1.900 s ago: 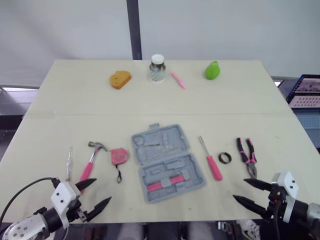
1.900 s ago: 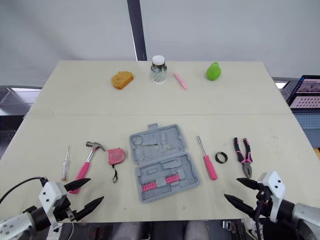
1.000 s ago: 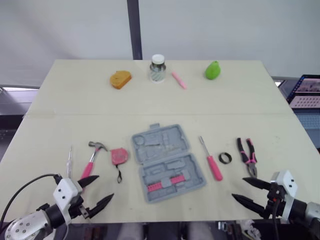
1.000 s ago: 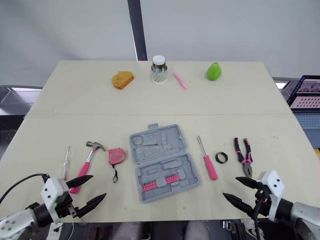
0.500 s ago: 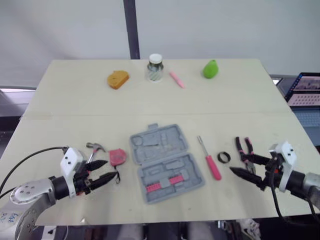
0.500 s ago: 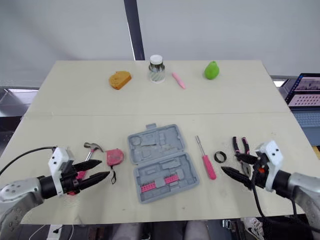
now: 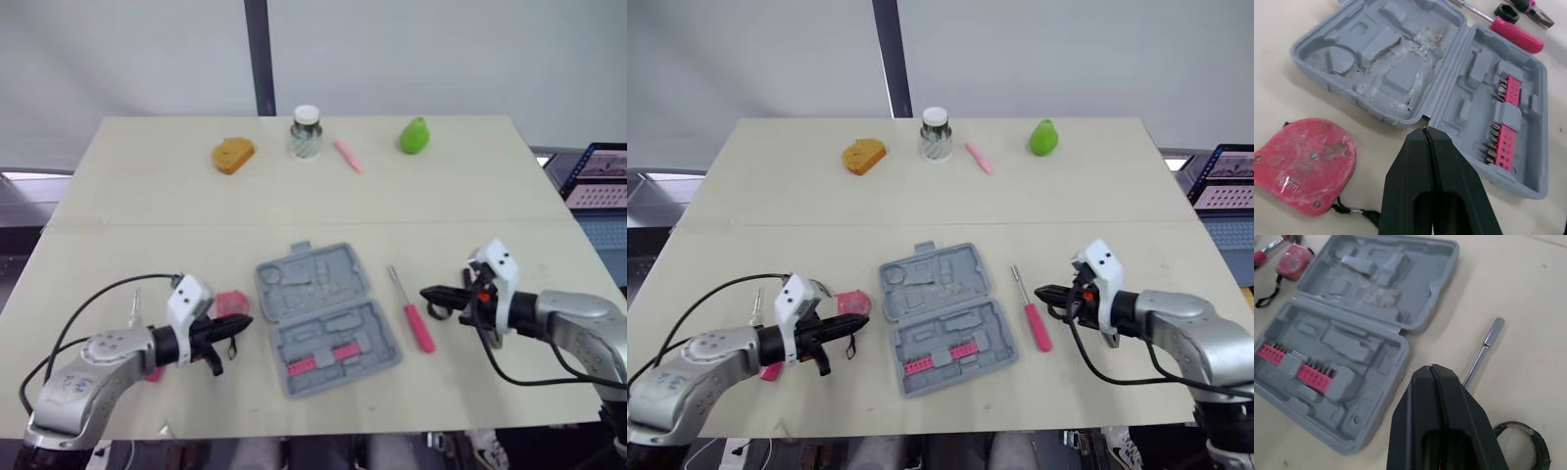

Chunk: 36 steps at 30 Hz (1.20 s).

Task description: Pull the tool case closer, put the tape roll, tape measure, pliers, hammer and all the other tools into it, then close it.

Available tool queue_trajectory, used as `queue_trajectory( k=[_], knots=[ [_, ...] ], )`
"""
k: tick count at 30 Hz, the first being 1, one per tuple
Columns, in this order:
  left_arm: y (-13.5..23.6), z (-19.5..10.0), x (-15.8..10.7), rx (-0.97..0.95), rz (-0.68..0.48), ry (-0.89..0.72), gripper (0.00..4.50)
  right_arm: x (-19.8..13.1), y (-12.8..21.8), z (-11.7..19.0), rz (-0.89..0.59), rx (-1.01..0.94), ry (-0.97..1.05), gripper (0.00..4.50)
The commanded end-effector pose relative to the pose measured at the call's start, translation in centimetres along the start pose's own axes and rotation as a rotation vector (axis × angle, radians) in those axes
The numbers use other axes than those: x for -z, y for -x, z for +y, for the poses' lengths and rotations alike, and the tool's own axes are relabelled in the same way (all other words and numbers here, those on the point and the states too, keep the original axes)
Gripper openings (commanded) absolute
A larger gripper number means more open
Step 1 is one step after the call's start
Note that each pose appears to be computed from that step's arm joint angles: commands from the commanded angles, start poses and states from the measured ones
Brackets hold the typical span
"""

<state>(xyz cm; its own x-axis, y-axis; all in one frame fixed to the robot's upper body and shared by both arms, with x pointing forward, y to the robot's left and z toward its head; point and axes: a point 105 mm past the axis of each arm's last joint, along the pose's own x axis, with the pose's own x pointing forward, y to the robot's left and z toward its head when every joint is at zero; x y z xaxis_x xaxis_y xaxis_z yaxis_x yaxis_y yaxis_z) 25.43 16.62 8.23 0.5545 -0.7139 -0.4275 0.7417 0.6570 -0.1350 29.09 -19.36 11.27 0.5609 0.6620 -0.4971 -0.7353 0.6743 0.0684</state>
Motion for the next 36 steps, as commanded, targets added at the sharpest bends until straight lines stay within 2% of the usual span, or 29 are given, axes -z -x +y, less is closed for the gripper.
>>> queue_trajectory(
  k=[1,14,36],
  knots=[
    [-0.4,0.2,0.4,-0.015,0.029,-0.013,0.00,-0.1,-1.1,-0.8,0.049,0.022,0.050,0.01],
    [-2.8,1.0,1.7,-0.004,0.081,-0.045,0.00,-0.5,-4.9,-1.6,0.088,-0.022,0.098,0.01],
    [-5.3,0.1,1.9,0.043,0.088,-0.064,0.00,-0.5,-9.3,0.6,0.091,-0.149,0.104,0.01]
  ],
)
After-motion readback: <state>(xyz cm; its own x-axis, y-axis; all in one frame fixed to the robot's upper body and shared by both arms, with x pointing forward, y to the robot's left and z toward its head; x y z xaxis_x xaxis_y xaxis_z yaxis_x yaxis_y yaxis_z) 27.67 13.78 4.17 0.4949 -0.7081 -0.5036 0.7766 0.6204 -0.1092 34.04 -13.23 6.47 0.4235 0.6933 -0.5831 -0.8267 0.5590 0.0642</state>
